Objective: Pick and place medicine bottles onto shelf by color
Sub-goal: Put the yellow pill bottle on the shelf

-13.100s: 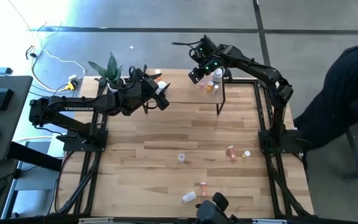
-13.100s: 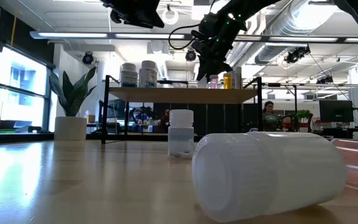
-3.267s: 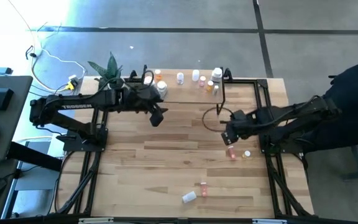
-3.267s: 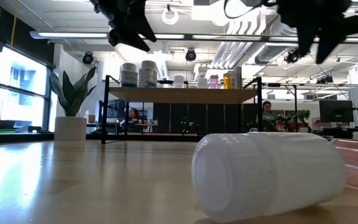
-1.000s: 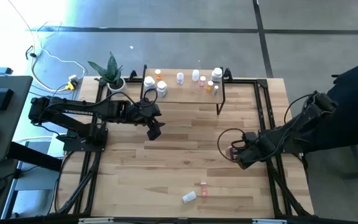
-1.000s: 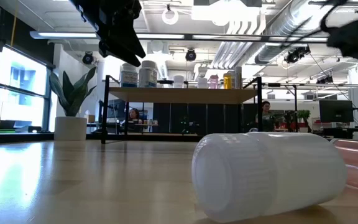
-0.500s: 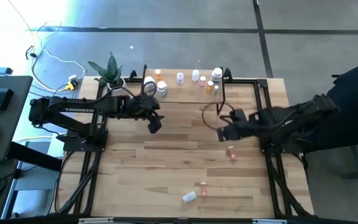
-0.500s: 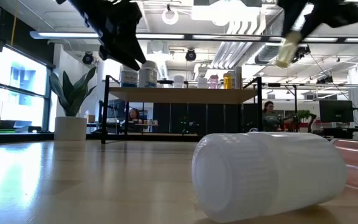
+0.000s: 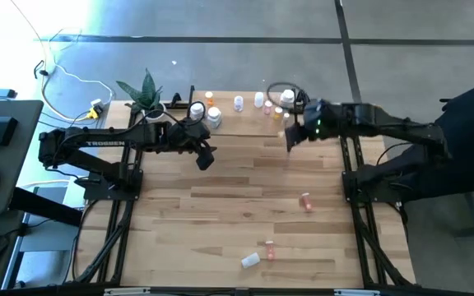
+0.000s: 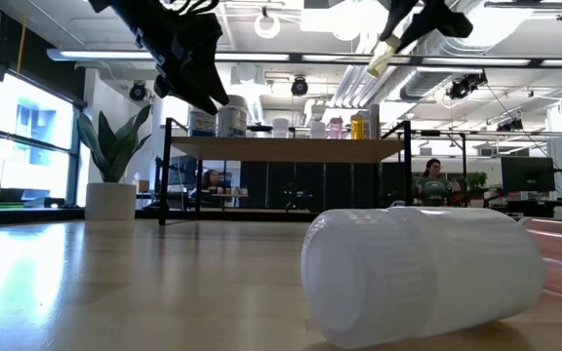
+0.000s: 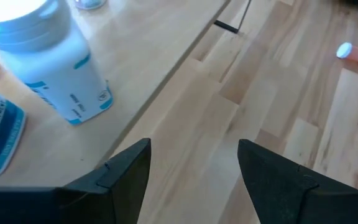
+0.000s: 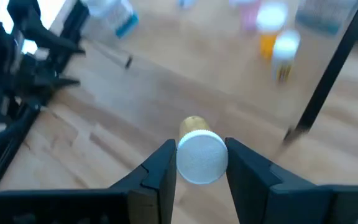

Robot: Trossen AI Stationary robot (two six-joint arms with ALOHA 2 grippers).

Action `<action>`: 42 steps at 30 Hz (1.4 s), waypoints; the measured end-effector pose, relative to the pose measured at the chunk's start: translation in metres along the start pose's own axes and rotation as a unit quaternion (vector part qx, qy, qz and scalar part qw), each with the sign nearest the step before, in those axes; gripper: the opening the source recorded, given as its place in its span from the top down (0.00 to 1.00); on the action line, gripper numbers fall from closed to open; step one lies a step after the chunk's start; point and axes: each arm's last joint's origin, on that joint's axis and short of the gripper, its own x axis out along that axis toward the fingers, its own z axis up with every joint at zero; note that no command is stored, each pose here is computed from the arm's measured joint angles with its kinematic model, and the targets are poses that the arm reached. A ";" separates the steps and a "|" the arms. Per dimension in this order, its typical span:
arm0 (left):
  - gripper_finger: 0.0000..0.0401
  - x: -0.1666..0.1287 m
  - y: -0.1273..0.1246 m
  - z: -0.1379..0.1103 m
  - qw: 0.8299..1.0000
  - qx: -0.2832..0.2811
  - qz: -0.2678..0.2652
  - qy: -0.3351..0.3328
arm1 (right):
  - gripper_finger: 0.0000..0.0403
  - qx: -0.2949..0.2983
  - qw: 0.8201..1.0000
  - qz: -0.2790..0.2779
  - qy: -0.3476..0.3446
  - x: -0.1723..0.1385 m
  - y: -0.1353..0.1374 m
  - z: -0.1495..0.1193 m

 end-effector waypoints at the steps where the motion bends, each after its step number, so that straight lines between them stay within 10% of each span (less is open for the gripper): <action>1: 0.42 0.000 0.001 0.000 1.000 -0.002 0.002 0.000 | 0.73 -0.007 1.000 0.000 -0.009 -0.001 -0.002 0.006; 24: 0.42 0.004 0.024 0.012 0.999 -0.037 0.014 -0.034 | 0.73 -0.170 0.984 -0.032 0.031 0.034 0.000 0.106; 42: 0.42 0.004 0.023 0.012 0.999 -0.028 0.014 -0.033 | 0.73 -0.272 0.948 -0.037 0.162 0.117 0.018 0.108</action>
